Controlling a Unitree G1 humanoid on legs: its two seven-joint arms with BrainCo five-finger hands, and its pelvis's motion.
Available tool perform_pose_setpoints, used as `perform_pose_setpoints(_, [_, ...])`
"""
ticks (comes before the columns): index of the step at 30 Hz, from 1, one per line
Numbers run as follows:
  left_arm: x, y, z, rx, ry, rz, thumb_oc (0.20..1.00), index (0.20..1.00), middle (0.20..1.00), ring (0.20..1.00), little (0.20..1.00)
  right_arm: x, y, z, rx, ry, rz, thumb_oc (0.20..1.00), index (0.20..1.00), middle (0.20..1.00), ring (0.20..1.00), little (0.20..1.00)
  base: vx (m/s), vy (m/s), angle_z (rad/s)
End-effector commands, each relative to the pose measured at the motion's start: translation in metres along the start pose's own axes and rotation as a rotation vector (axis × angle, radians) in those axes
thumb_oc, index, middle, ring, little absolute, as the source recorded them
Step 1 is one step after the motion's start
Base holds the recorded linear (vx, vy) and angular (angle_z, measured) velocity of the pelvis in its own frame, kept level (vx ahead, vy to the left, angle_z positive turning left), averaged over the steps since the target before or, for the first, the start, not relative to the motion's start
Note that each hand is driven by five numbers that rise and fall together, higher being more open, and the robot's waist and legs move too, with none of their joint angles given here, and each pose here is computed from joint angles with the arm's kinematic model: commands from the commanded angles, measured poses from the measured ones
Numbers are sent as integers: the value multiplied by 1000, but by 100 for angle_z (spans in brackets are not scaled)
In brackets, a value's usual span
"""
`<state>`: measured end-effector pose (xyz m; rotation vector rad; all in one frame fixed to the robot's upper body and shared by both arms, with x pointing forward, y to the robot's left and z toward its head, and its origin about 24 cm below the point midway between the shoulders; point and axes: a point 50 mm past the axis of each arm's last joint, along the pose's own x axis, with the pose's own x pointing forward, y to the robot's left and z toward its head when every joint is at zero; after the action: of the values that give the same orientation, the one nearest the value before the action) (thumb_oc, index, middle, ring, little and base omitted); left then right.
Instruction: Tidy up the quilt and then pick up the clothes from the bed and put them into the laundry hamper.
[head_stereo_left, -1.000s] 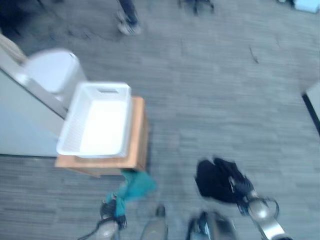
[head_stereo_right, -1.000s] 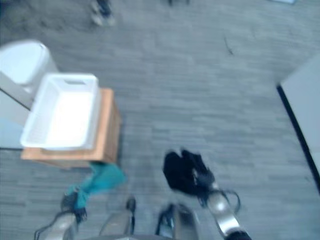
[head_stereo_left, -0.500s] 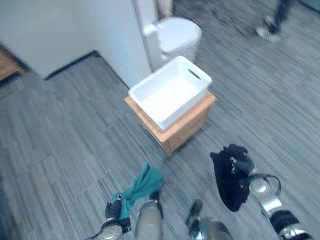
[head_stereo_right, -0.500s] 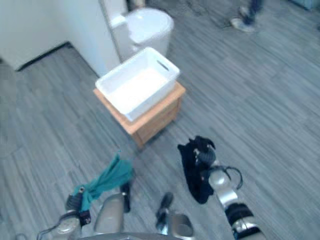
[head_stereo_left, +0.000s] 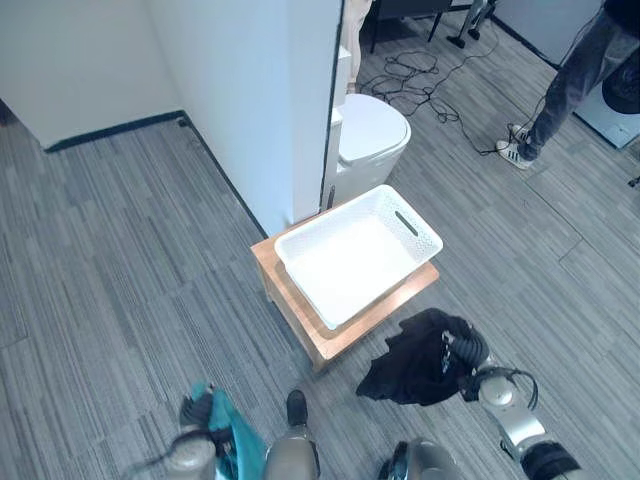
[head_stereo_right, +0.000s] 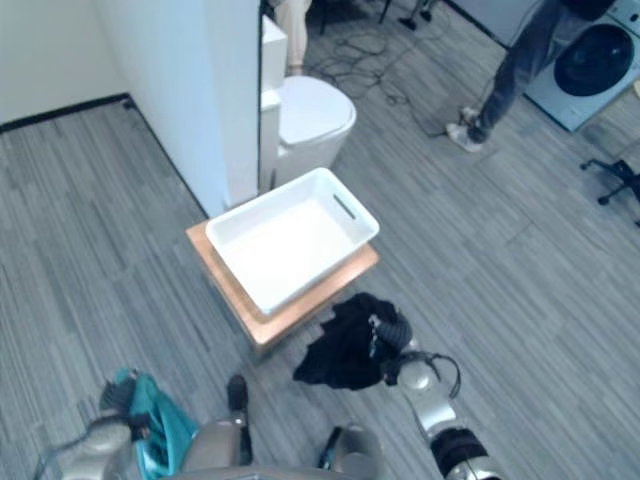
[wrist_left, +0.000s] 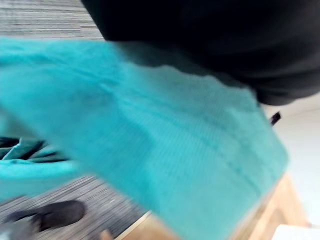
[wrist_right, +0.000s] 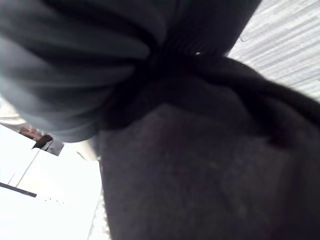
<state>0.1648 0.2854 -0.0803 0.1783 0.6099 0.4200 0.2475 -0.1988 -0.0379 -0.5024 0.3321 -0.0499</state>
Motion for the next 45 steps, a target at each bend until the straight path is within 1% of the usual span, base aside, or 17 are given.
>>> perform_pose_setpoints(1, [6, 7, 36, -59, -161, 26, 200, 200, 200, 200, 200, 17, -63, 57, 33, -252, -226, 200, 200, 200, 200, 200, 381, -269, 58])
perform_pose_setpoints(2, [6, 7, 36, -59, -161, 26, 200, 200, 200, 200, 200, 17, -63, 57, 33, -252, -226, 200, 200, 200, 200, 200, 452, -344, 95])
perform_pose_setpoints(3, [8, 4, 43, -83, -181, 30, 200, 200, 200, 200, 200, 12, -84, 57, -9, -266, -283, 200, 200, 200, 200, 200, 364, -221, 104])
perform_pose_setpoints(5, [7, 3, 48, -76, -208, 4, 200, 200, 200, 200, 200, 3, -99, 62, -38, -310, -323, 200, 200, 200, 200, 200, 303, -214, 189])
perform_pose_setpoints(7, [7, 3, 48, -75, -207, 4, 200, 200, 200, 200, 200, 2, -100, 62, -39, -309, -323, 200, 200, 200, 200, 200, 122, -136, 188])
perform_pose_setpoints(10, [-3, 15, 26, -108, -148, 54, 200, 200, 200, 200, 200, -13, -134, 106, -140, -517, -438, 200, 200, 200, 200, 200, 275, -308, 64])
perform_pose_setpoints(12, [-10, 15, 9, -146, -95, 73, 200, 200, 200, 200, 200, -23, -142, 132, -169, -641, -470, 200, 200, 200, 200, 200, 168, -208, 9])
perform_pose_setpoints(17, [-13, 7, -2, -205, -57, 85, 200, 200, 200, 200, 200, -46, -139, 223, -243, -1041, -452, 200, 200, 200, 200, 200, -10, -116, -22])
perform_pose_setpoints(21, [-12, -6, 6, -244, -80, 30, 200, 200, 200, 200, 200, -60, -124, 274, -292, -1238, -403, 200, 200, 200, 200, 200, -145, -112, 34])
perform_pose_setpoints(23, [-11, -6, 6, -214, -73, 8, 200, 200, 200, 200, 200, -63, -124, 285, -342, -1266, -399, 200, 200, 200, 200, 200, -33, -70, 61])
perform_pose_setpoints(30, [-13, 1, 20, -194, -145, -13, 200, 200, 200, 200, 200, -38, -124, 260, -453, -1082, -394, 200, 200, 200, 200, 200, 53, 8, 53])
perform_pose_setpoints(35, [-17, 7, 37, -225, -233, -4, 200, 200, 200, 200, 200, -30, -126, 231, -445, -978, -383, 200, 200, 200, 200, 200, 0, 0, 0])
perform_pose_setpoints(39, [-22, 14, 60, -203, -350, -12, 200, 200, 200, 200, 200, -29, -130, 210, -438, -907, -383, 200, 200, 200, 200, 200, -2, 5, -3])
perform_pose_setpoints(40, [-20, 13, 71, -141, -392, 2, 200, 200, 200, 200, 200, -30, -123, 206, -420, -906, -356, 200, 200, 200, 200, 200, -7, 25, -9])
perform_pose_setpoints(42, [-17, 14, 79, -147, -416, 3, 200, 200, 200, 200, 200, -31, -122, 201, -427, -893, -347, 200, 200, 200, 200, 200, 2, 21, -10])
perform_pose_setpoints(44, [-16, 13, 114, -208, -541, 2, 200, 200, 200, 200, 200, -28, -117, 173, -440, -794, -323, 200, 200, 200, 200, 200, 7, 9, -23])
perform_pose_setpoints(45, [-16, 13, 114, -206, -541, 2, 200, 200, 200, 200, 200, -28, -118, 172, -440, -793, -323, 200, 200, 200, 200, 200, 6, 4, -17])
